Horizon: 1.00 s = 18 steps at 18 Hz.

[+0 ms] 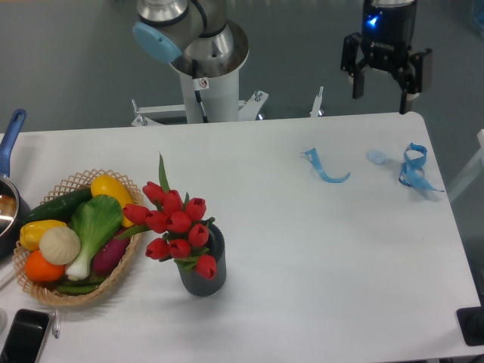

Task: Pick up the flowers from the vase
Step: 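Move the open gripper toward the red tulips in the grey vase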

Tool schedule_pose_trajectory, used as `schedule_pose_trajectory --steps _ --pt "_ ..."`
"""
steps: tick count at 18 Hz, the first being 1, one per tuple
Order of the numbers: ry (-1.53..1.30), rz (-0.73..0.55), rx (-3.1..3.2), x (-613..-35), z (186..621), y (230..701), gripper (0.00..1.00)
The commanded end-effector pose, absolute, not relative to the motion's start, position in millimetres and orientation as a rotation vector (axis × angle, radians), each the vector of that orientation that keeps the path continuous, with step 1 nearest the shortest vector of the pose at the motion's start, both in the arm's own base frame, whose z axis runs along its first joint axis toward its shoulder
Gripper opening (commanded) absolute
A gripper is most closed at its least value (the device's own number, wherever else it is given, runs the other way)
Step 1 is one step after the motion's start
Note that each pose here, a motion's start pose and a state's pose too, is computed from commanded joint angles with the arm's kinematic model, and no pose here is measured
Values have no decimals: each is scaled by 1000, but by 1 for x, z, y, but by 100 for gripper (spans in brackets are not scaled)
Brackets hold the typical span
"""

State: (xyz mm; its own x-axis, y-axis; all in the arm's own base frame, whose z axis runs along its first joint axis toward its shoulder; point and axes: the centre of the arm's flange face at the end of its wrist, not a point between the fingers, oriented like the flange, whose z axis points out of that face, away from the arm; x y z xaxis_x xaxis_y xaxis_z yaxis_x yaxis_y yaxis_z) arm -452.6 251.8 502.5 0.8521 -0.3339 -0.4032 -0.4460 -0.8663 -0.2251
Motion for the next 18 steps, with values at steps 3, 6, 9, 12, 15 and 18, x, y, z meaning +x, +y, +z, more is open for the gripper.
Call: schedule_pose_trajectory --steps 3,6,9,12,15,18 --pt "586 505 -2705 -451 502 256 100" --pt "517 472 -2696 -448 496 258 100" --pt "493 485 -2689 -443 488 259 100" --pt "359 443 -2654 -434 475 261 100" --pt "242 411 -2593 -427 462 267 100" --pt "167 310 -2527 -418 443 273 100"
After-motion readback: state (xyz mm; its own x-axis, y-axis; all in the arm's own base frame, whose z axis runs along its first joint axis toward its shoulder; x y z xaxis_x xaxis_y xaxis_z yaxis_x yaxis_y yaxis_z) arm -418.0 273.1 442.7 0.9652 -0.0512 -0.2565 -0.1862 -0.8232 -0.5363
